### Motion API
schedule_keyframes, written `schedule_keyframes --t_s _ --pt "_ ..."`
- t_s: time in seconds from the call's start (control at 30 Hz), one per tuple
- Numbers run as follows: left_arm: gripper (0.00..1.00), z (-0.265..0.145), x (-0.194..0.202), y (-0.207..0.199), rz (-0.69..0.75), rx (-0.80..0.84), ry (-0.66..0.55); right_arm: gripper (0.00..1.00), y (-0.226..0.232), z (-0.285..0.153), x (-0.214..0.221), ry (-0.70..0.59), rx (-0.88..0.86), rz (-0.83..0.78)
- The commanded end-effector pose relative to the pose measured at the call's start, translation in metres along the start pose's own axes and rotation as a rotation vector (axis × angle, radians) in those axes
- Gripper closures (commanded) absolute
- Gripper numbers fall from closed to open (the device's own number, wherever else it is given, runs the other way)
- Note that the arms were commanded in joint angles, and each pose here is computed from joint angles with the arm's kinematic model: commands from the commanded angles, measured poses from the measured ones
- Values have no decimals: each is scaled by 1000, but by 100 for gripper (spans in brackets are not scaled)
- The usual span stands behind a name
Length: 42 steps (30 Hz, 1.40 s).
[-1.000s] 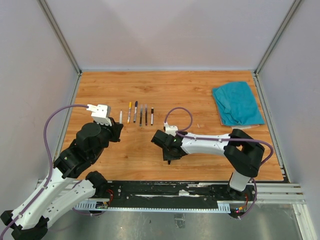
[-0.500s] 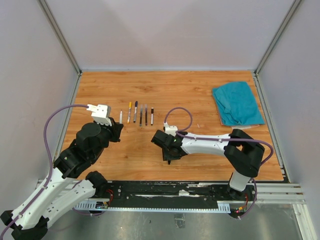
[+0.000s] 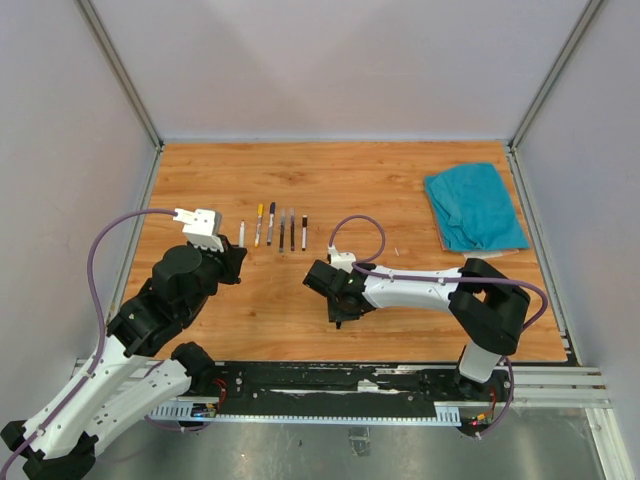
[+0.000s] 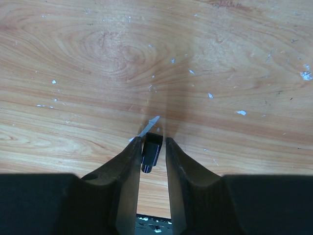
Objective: Insert the pens into the pen caps
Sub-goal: Pick up the pen cap from the center of the board.
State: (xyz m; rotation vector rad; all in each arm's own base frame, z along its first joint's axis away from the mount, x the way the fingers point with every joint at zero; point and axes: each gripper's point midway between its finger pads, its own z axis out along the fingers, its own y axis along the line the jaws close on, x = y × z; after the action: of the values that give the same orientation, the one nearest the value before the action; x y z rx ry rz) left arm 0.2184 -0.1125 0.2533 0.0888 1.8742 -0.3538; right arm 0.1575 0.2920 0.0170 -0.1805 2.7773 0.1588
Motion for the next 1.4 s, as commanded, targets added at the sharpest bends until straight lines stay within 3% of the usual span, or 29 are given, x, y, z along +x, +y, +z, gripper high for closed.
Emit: schedule_keyframes --t_s 0.0,0.3,0.53,0.8,0.93,1.2,1.37 --pt "99 1 -5 -1 7 10 -23 75 -12 0 14 28 40 -16" --pt "100 2 -4 -4 9 22 -16 99 -9 -11 1 -15 11 -96" --pt "100 15 -5 -22 -3 72 19 99 2 -52 -33 -213 -164 -341" --pt "100 27 -7 -49 -44 192 -4 99 8 -128 -54 -450 -388 -613" --pt "100 36 3 -71 -80 289 38 99 9 -175 -66 -620 -509 -592" --pt "100 28 17 -136 -135 469 23 99 -9 -257 -100 -988 -678 -339" --pt "100 16 22 -165 -182 579 -20 100 -23 -264 -126 -1013 -733 -153"
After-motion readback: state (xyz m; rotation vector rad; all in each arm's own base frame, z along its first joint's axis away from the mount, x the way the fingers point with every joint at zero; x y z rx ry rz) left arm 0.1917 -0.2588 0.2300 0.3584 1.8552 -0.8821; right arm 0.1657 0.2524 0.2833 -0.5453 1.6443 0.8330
